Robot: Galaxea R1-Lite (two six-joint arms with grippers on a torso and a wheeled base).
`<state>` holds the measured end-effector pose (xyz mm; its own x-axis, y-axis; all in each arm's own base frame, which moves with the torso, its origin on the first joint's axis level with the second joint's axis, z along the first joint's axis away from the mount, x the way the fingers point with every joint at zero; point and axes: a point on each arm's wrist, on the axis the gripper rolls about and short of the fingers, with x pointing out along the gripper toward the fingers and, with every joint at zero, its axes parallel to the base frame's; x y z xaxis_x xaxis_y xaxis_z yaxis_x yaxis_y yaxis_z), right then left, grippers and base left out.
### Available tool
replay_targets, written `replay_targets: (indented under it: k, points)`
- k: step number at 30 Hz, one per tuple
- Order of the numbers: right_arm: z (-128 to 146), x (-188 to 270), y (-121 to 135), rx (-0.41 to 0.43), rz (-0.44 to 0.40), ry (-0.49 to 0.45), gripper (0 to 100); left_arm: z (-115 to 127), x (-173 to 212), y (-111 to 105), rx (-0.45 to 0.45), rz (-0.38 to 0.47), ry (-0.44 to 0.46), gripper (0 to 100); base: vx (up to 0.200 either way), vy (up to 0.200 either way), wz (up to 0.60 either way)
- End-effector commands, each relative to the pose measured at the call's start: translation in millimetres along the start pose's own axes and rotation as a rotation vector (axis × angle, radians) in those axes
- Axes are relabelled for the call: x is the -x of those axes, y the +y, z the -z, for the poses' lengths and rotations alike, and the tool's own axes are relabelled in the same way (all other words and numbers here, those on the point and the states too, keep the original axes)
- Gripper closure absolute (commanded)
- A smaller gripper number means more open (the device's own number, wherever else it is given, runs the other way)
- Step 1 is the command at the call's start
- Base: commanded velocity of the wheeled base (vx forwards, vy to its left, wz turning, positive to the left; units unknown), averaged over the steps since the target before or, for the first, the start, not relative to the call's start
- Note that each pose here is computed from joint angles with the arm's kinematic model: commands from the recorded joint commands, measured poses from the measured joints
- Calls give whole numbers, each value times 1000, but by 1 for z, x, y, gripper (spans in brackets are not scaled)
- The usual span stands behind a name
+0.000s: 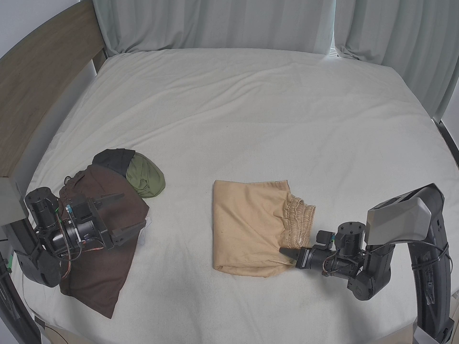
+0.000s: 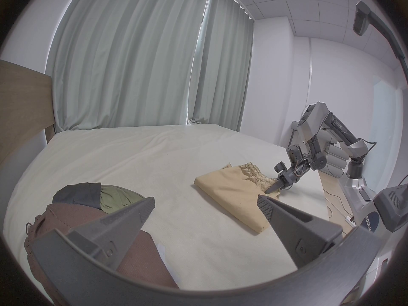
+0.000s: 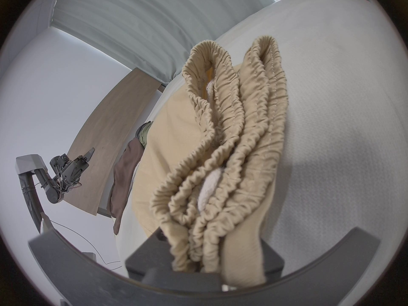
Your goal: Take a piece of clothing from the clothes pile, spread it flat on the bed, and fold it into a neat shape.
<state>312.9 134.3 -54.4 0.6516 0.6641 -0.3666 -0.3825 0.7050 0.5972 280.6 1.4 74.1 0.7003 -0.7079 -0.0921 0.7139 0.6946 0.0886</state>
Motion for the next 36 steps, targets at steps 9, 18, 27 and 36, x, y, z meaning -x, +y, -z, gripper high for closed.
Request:
replay_targets:
  k: [9,18,27,36]
  points:
    - [-14,9,19,25,-31,-40,100,1,0,0,-12,0,2,0,0,0,0]
    - [-25,17,32,44,-58,-71,100,1,-1,-4,-66,74,-12,0,0,0,0]
    - [-27,16,45,63,-93,-79,100,-2,0,-3,-75,83,-21,0,0,0,0]
    - [-40,23,69,99,-156,-123,100,-1,6,-9,-67,85,-10,0,0,0,0]
